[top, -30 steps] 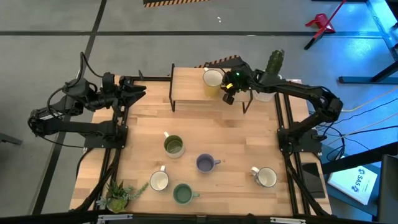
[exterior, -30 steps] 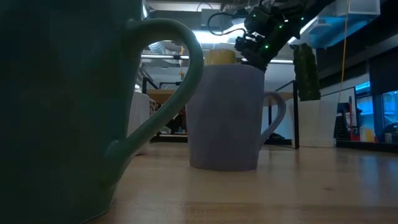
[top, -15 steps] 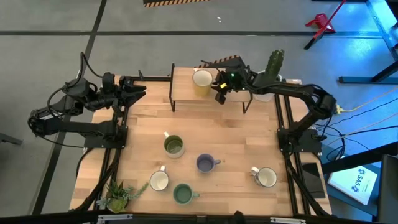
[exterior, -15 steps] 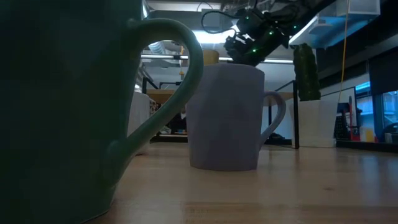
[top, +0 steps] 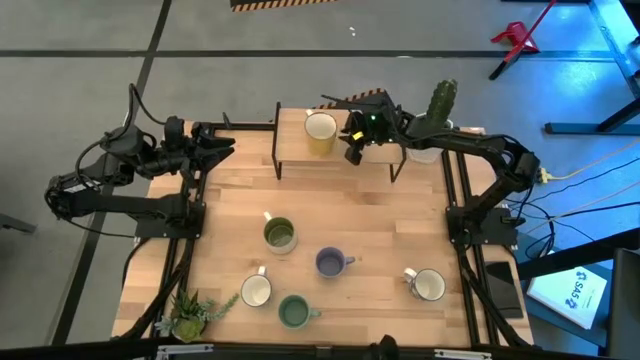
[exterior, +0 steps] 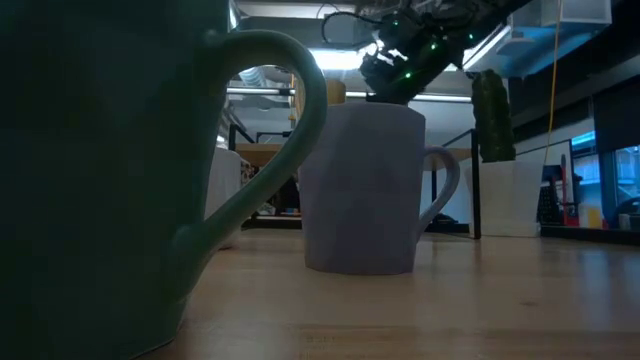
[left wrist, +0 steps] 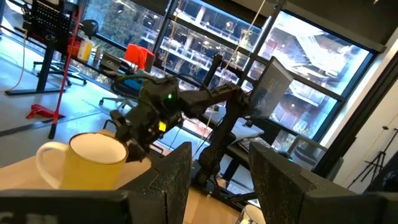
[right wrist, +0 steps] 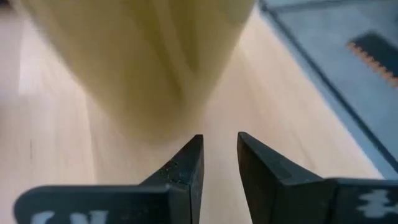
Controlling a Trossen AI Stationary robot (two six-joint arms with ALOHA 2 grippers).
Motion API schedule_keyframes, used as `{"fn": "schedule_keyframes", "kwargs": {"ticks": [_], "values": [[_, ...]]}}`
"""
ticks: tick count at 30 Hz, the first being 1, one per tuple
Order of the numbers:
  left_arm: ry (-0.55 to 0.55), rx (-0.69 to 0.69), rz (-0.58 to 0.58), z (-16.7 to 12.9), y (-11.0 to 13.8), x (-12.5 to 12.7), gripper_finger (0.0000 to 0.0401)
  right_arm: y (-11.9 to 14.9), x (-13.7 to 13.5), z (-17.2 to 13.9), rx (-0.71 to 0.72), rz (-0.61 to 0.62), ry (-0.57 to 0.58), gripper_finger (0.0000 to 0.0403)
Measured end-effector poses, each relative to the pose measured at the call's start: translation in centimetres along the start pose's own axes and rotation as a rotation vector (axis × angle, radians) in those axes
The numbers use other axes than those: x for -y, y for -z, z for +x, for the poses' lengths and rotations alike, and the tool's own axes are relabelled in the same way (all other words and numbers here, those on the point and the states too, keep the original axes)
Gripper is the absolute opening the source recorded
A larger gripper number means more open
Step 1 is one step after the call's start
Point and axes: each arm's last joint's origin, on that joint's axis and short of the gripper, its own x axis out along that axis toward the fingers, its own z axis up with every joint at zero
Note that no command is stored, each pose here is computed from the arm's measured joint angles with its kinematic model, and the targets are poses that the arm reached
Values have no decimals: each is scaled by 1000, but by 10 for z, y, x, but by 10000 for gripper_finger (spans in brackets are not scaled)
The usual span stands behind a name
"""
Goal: Place coffee mugs
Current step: Put the yellow mug on the shelf
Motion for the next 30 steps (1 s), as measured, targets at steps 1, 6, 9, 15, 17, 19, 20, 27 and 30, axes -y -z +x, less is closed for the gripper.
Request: {"fn": "schedule_keyframes", "kwargs": {"ticks": [1, 6, 9, 15, 17, 19, 20, 27, 30], "values": [[0, 0, 0, 0, 0, 0, 153, -3, 1, -4, -20, -5, -2, 83], [0, 0, 9, 0, 0, 0, 153, -24, -12, -21, -31, -76, -48, 83], [0, 0, 16, 0, 0, 0, 153, -30, -28, -19, -22, -117, -38, 83], [0, 0, 16, 0, 0, 0, 153, -30, -35, -19, -51, -138, 44, 83], [0, 0, 17, 0, 0, 0, 153, -30, -35, -19, -44, -138, 41, 83], [0, 0, 17, 0, 0, 0, 153, -31, -36, -15, -30, -132, 23, 83], [0, 0, 16, 0, 0, 0, 153, -30, -37, -12, -32, -126, 12, 83], [4, -2, 16, 0, 0, 0, 153, -29, -38, 9, -1, -110, -24, 83], [4, -2, 16, 0, 0, 0, 153, -32, -38, 12, 39, -100, -20, 83]]}}
